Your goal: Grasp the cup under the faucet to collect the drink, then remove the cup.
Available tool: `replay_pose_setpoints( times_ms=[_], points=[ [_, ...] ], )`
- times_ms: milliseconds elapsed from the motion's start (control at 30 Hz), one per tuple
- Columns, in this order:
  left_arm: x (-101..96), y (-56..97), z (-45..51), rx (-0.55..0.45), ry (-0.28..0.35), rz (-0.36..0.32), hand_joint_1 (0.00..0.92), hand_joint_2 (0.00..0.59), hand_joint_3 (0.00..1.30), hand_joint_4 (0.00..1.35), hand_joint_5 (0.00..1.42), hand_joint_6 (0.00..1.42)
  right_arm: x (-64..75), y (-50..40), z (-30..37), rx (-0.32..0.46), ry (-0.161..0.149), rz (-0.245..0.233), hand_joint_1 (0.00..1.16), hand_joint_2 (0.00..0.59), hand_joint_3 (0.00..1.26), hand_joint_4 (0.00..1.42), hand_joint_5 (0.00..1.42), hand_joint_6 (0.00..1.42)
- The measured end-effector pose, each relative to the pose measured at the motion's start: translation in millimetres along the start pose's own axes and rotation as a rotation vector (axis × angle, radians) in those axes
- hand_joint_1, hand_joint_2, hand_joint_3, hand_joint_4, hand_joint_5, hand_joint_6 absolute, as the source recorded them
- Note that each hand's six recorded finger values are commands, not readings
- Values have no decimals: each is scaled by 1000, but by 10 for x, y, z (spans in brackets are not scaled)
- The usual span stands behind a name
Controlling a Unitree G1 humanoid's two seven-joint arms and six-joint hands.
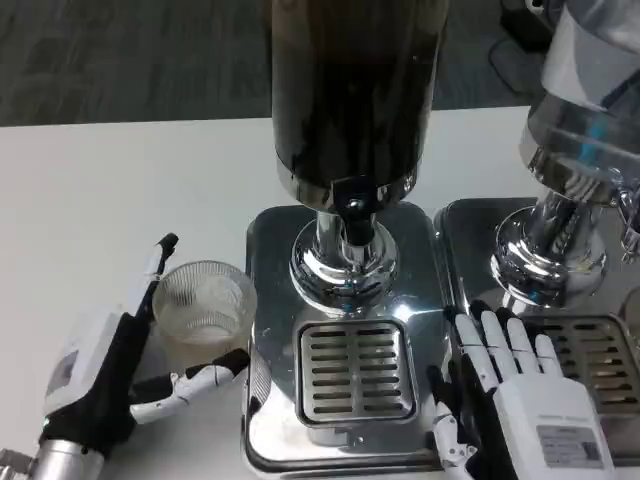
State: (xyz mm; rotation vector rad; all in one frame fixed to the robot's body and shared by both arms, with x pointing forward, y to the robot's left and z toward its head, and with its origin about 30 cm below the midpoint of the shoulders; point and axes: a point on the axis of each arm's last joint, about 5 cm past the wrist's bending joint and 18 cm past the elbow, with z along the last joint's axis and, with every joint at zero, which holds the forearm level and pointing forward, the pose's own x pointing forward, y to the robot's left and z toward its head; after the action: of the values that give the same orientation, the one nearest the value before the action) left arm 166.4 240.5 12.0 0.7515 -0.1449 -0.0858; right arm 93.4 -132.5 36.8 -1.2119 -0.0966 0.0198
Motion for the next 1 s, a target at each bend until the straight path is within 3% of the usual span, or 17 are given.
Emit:
replay_pose_setpoints(
  times_ms=[300,733,1000],
  points=[
    [-9,-22,4,15,-14,45,543,127,246,343,576,496,7,-2,1,0,1,7,0,550,72,0,0,0],
    [-32,-58,4,33,-28,77,534,139,310,408,642,579,8,-7,2,6,4,13,0,550,82,0,0,0],
    [-36,-71,7,38,-37,155,548,148,346,448,678,628,20,-18,-16,0,4,12,0,550,82,0,0,0]
  ],
)
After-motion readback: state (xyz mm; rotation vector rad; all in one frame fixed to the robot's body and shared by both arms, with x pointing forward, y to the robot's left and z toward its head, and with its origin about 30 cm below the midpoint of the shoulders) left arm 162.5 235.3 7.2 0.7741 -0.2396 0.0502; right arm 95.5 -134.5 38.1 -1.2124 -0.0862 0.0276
